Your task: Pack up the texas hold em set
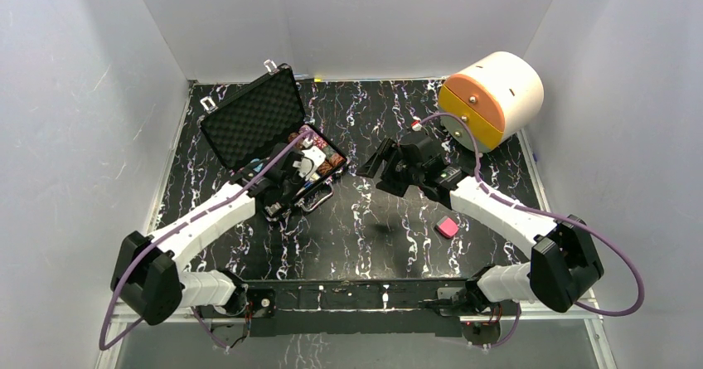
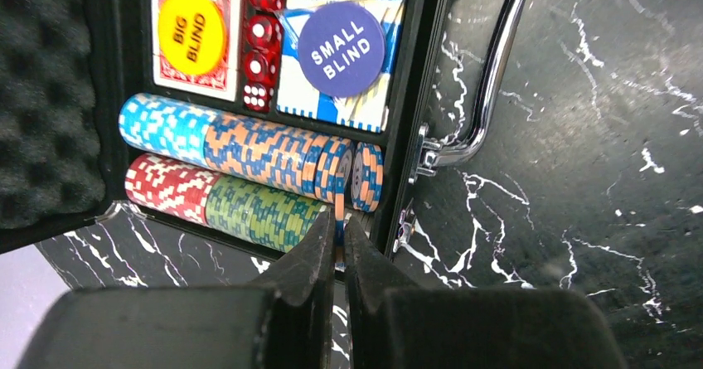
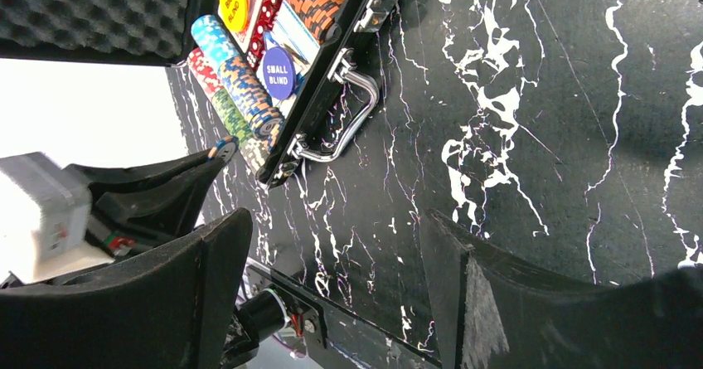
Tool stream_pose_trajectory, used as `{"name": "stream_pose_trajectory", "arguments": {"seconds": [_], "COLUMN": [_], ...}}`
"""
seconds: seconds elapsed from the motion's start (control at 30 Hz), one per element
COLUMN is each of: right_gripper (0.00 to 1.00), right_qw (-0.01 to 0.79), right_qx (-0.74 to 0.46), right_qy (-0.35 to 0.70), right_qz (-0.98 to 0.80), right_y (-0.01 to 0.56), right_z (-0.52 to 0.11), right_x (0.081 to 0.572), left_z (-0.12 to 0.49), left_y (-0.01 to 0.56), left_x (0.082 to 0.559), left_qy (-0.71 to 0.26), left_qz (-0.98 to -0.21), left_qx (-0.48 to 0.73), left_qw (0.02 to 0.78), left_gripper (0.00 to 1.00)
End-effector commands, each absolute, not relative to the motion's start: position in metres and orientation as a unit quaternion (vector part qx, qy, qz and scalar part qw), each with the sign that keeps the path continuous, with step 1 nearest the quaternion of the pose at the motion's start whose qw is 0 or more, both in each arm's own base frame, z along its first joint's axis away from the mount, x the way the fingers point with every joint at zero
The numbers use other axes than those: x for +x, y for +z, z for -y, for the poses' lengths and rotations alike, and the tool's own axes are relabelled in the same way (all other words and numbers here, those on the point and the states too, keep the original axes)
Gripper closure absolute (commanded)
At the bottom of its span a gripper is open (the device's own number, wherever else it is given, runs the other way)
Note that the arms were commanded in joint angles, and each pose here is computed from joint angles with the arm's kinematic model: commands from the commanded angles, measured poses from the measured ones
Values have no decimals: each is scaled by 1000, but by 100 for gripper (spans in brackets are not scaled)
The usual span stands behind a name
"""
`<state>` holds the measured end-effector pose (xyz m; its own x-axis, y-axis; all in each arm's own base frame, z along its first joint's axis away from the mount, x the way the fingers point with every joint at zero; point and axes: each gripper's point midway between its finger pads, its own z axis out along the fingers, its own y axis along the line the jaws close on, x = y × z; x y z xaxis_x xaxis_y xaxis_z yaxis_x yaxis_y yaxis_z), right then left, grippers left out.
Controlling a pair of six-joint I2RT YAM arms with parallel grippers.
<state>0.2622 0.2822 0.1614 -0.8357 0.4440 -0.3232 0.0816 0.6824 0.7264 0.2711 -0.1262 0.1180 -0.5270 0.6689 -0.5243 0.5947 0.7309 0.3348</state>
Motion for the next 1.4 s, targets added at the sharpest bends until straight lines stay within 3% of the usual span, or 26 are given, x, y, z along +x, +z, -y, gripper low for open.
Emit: {"name": "stream_pose_trajectory", "arguments": {"seconds": [0.0, 0.67, 0.9, 0.97, 1.17, 1.37], "right_gripper": [19, 19, 19, 19, 19, 19], "right_qw": [258, 257, 251, 250, 247, 244], "right_qx": [133, 137, 134, 133, 132, 131], "right_qy": [383, 378, 379, 379, 380, 380], "right_qz": [-877, -879, -881, -881, -882, -883], "right_y": [176, 172, 171, 171, 169, 167], "right_z": [-287, -282, -285, -286, -287, -288], "right_x": [266, 264, 265, 264, 265, 264], "left_z": [115, 125, 117, 116, 115, 123], "left_y": [114, 81, 83, 84, 86, 81], "left_x": [273, 279, 283, 284, 283, 276], "left_qy": [81, 20, 39, 41, 38, 9], "left_qz": [-878, -890, -894, -894, -893, -898], "left_qx": [369, 364, 352, 351, 351, 351], "left_qw": [294, 274, 273, 275, 280, 267], "left_gripper": [100, 99, 77, 76, 95, 97]}}
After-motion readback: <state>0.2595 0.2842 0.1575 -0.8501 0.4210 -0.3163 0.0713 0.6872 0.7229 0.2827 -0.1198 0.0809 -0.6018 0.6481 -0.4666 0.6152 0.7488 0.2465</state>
